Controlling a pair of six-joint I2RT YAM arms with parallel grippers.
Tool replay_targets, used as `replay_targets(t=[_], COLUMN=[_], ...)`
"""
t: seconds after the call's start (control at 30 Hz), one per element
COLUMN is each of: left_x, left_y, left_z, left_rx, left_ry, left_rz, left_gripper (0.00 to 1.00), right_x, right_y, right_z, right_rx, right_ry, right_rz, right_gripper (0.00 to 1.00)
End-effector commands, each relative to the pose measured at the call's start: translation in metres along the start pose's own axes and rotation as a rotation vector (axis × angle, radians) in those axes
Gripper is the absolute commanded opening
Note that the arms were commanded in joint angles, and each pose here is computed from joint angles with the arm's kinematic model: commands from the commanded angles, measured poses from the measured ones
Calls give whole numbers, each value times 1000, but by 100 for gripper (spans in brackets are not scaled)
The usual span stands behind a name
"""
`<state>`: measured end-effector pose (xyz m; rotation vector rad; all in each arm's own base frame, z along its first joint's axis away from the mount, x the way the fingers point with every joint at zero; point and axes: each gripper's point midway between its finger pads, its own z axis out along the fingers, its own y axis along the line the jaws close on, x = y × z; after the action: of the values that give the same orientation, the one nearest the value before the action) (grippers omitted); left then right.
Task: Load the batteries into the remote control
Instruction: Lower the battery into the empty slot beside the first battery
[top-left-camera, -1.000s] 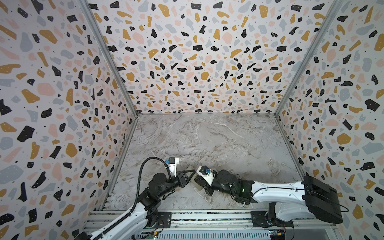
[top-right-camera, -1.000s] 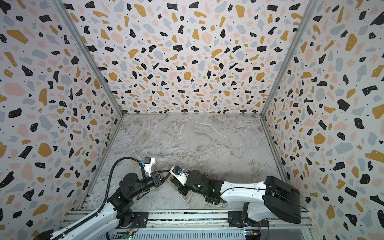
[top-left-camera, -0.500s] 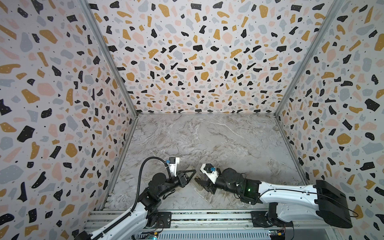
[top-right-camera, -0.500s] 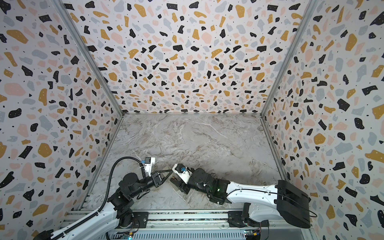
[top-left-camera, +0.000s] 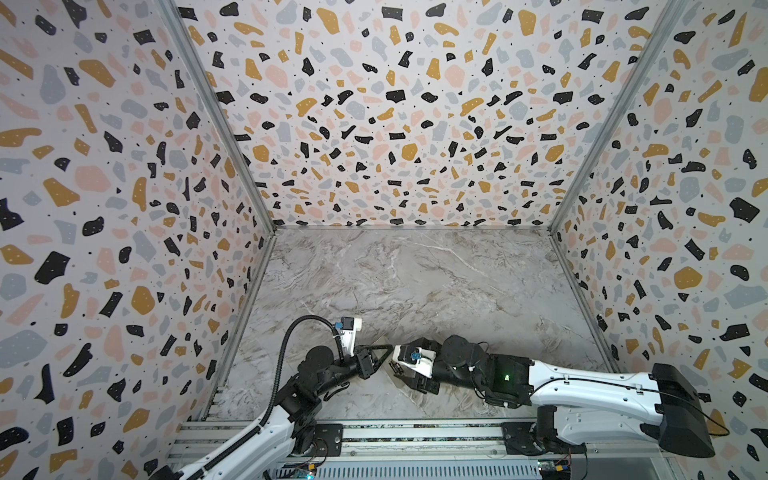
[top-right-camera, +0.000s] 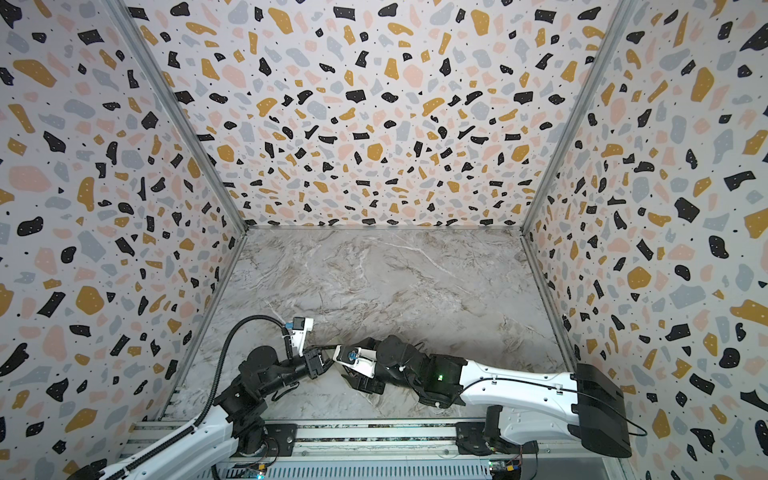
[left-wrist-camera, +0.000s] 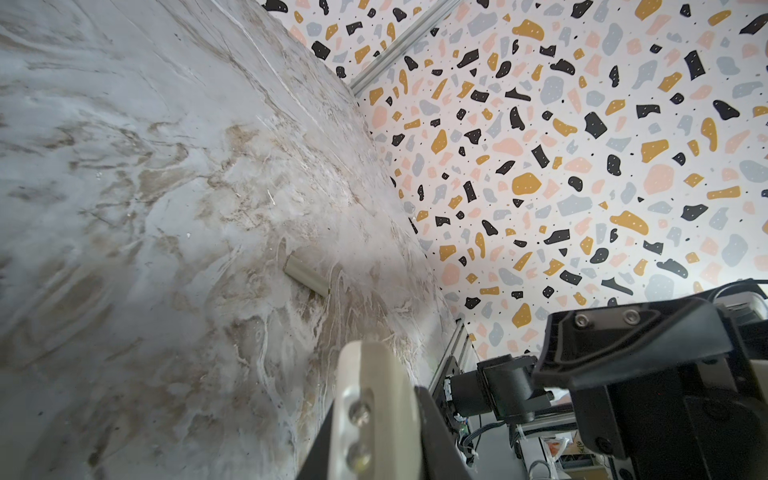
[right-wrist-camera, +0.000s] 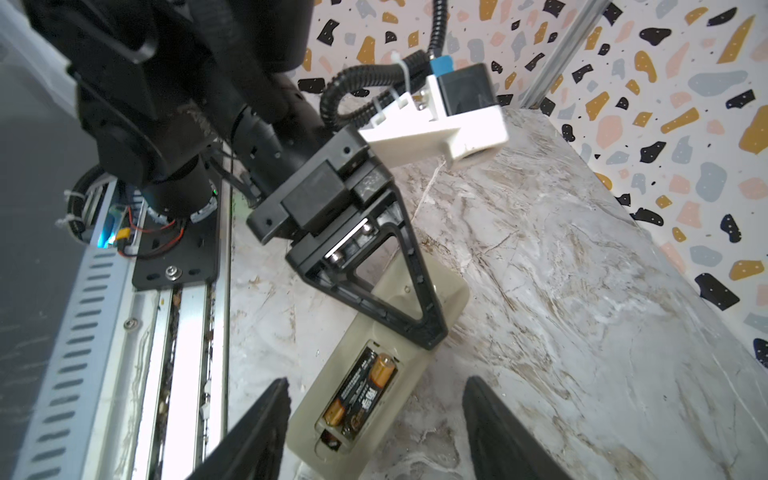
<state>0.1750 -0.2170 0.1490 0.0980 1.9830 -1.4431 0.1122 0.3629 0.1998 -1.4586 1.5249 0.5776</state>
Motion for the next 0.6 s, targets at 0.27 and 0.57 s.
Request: replay_targets(t=[0.27,0.57], left_x=[8,11], left_y=[-23,-25], left_z=[0,0], left_rx=[83,94], left_ry=[89,102], left_rz=[74,67], left_gripper=[0,0], right_x=[10,15], right_y=[20,19], right_z=[-4,10], right_rx=[-137,-143], right_ry=[112,161], right_rz=[-256,-329], right_gripper=[59,46])
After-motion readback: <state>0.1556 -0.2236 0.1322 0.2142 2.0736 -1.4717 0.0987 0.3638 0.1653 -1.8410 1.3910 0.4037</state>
